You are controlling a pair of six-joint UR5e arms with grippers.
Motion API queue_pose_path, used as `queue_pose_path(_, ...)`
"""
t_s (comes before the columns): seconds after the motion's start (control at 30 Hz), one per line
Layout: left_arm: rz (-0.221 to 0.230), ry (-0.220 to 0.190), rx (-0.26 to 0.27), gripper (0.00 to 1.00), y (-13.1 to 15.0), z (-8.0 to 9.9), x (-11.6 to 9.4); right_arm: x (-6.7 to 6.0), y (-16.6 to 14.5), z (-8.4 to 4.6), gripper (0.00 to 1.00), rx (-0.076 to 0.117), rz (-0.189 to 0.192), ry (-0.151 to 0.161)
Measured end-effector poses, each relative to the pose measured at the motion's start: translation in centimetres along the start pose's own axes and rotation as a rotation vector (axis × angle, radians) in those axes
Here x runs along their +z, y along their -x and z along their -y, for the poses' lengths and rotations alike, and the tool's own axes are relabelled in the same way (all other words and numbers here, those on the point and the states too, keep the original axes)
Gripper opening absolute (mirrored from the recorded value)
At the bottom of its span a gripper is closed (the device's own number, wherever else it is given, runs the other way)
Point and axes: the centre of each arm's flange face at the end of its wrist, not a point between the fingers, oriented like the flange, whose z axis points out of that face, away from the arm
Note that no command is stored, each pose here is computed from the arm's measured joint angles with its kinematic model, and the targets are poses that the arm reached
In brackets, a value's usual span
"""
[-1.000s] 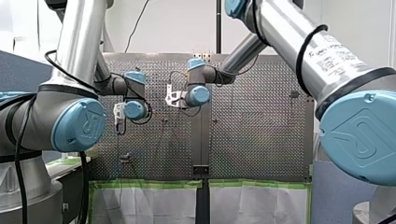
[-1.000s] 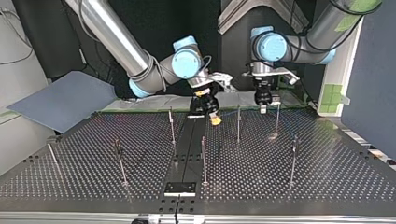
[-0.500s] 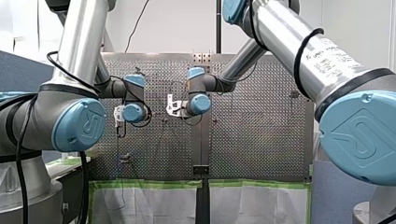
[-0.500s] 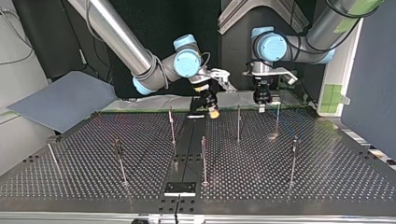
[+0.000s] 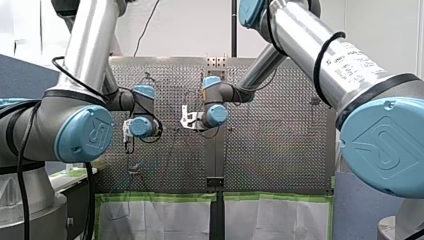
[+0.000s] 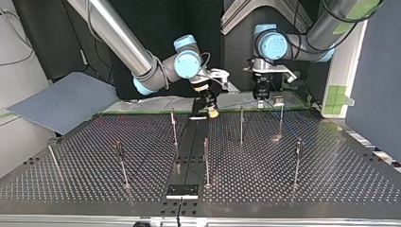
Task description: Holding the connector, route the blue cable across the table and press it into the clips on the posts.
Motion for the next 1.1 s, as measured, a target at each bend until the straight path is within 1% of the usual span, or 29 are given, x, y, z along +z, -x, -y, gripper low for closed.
queue_pose_path(0.17, -0.013, -0.006, 0.001, 0.00, -1.7, 0.3, 0.5, 0.2, 0.7, -0.5, 0.00, -0.001, 0.008, 0.004)
queue_pose_path(0.37, -0.001, 0.002, -0.002, 0.00, -1.4, 0.0, 1.6, 0.5, 1.4, -1.0, 0.00, 0.000, 0.017, 0.010)
queue_pose_path(0.63, 0.017, 0.015, -0.004, 0.00, -0.5, -0.6, 3.0, 1.1, 1.4, -3.4, 0.00, 0.013, 0.016, 0.041)
queue_pose_path(0.8, 0.025, 0.008, -0.006, 0.00, -0.1, -0.7, 3.8, 1.4, 1.3, -4.7, 0.00, 0.019, 0.015, 0.051)
queue_pose_path(0.93, 0.014, 0.000, -0.003, 0.00, -0.5, -0.8, 4.9, 1.5, 1.2, -5.3, 0.00, 0.021, 0.014, 0.051)
queue_pose_path(1.1, 0.027, 0.006, -0.010, 0.00, -1.1, -1.0, 7.2, 1.7, 1.2, -5.9, 0.00, 0.021, 0.011, 0.055)
